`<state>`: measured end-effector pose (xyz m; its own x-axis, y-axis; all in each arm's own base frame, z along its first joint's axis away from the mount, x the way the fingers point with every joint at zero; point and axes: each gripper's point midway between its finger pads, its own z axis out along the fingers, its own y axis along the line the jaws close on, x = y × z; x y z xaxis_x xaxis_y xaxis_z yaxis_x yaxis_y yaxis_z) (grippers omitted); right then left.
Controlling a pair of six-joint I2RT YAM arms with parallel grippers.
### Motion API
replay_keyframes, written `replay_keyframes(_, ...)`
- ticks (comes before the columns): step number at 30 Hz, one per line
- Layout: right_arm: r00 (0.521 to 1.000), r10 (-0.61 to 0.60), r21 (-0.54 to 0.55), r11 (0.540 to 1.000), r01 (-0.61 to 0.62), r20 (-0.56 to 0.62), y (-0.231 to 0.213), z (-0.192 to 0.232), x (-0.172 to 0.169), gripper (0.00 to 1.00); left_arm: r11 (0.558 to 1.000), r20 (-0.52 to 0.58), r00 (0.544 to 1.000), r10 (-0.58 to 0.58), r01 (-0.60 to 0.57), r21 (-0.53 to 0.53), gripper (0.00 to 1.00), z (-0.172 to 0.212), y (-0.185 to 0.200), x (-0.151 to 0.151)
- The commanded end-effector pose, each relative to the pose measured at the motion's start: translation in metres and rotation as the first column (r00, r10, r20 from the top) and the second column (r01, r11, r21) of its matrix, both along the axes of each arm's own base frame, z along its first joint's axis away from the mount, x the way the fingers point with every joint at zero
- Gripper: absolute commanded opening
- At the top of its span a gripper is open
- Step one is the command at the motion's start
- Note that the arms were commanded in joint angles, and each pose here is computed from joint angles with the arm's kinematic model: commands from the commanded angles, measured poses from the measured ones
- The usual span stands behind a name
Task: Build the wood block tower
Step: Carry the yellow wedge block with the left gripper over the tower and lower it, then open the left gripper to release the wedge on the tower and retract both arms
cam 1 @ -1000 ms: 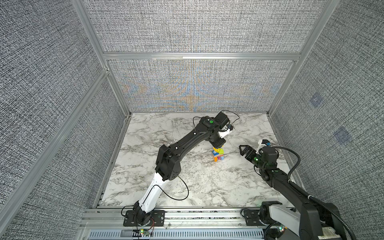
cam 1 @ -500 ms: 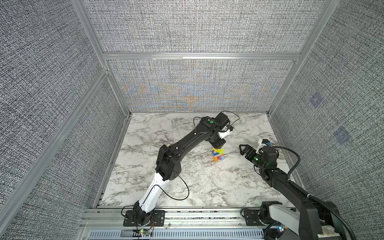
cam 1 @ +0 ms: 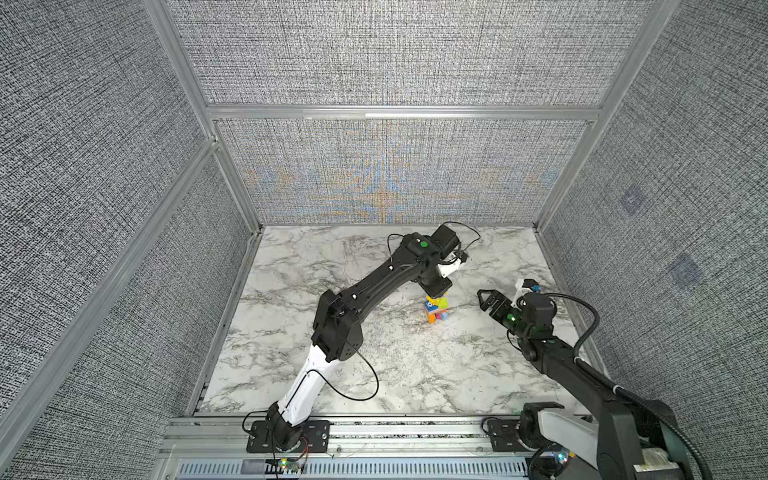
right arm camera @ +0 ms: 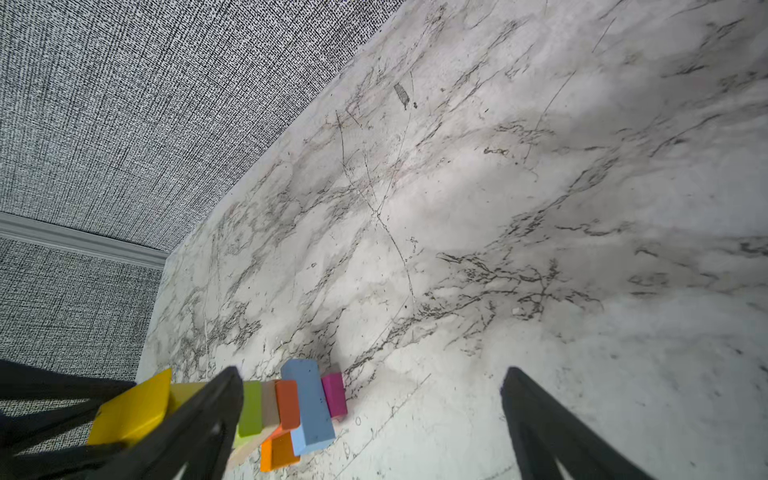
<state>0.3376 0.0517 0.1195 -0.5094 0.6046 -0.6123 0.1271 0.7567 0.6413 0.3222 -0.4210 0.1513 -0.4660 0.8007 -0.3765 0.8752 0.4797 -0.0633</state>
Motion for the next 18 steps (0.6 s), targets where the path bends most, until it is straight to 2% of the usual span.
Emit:
replay_keyframes(1,1.000,0.004,0.006,1.000,-0.004,0.023,0.001,0.004,0.003,0.99,1.000,0.007,1.000,-0.009,0.009,0.000,0.51,0.002,0.000,0.001)
replay_keyframes(8,1.000,0.005,0.007,1.000,-0.005,0.023,0.002,0.004,0.004,0.99,1.000,0.017,1.000,-0.013,0.013,-0.004,0.72,0.005,-0.001,0.001)
replay_keyframes(11,1.000,0.006,0.006,1.000,-0.006,0.022,0.002,0.004,0.004,0.99,1.000,0.028,1.000,-0.015,0.015,-0.016,0.86,0.010,-0.003,0.002)
replay_keyframes(12,1.000,0.006,0.005,1.000,-0.006,0.025,0.001,0.004,0.004,0.99,1.000,0.034,0.999,-0.015,0.016,-0.021,0.96,0.013,-0.003,0.002)
replay_keyframes(13,1.000,0.007,0.006,1.000,-0.007,0.025,0.002,0.005,0.004,0.99,1.000,0.040,0.999,-0.016,0.017,-0.026,0.99,0.016,-0.003,0.003)
replay_keyframes(18,0.999,0.024,-0.015,1.000,-0.023,0.023,0.002,0.009,0.001,0.99,0.999,0.107,0.994,0.005,0.001,-0.052,0.99,0.043,0.001,0.008)
